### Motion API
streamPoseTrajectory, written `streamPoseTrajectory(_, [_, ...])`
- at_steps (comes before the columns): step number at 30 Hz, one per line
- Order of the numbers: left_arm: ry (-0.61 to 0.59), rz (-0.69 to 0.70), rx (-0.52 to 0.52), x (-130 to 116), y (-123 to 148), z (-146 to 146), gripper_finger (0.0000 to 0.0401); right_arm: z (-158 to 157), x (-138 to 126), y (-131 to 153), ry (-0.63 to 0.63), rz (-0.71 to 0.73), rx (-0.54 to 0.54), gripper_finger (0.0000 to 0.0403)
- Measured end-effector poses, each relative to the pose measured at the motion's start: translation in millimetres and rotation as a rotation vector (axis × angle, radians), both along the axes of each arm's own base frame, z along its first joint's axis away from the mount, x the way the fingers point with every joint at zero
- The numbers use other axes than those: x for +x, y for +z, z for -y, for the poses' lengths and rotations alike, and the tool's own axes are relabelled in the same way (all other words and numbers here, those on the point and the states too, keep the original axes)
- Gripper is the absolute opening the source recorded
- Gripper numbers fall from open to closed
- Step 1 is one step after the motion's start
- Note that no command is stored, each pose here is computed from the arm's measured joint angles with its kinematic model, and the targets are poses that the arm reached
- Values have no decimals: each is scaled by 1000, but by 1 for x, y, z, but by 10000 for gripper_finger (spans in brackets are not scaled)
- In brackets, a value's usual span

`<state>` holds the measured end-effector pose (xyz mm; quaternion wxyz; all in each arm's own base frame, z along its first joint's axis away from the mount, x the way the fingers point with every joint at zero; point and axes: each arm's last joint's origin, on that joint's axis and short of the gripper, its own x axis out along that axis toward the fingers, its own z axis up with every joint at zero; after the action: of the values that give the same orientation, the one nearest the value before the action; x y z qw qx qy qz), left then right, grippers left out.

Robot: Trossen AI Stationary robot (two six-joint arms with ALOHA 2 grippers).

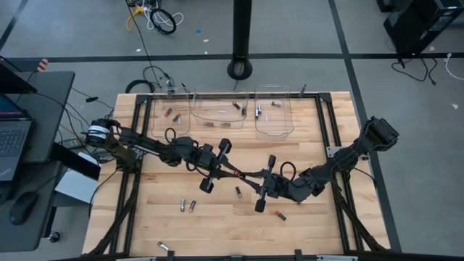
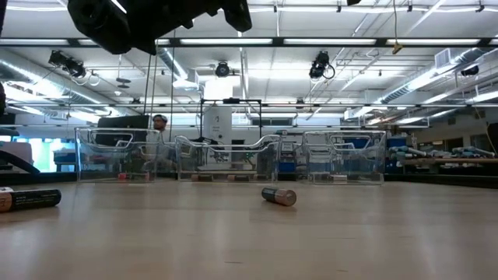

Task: Sort batteries
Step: Put the orange battery into the left transparent bin

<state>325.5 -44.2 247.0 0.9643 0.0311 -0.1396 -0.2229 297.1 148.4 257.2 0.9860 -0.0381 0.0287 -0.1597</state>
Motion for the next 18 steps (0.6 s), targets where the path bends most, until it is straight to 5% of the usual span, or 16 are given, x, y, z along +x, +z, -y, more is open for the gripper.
streamPoseTrajectory(11, [13,-65,0,-7,11,-11,48,2,-1,0,-78,-3,-11,166])
streamPoseTrajectory(18, [98,-182,60,-32,33,-27,48,-7,-10,-2,-178,-29,-70,199])
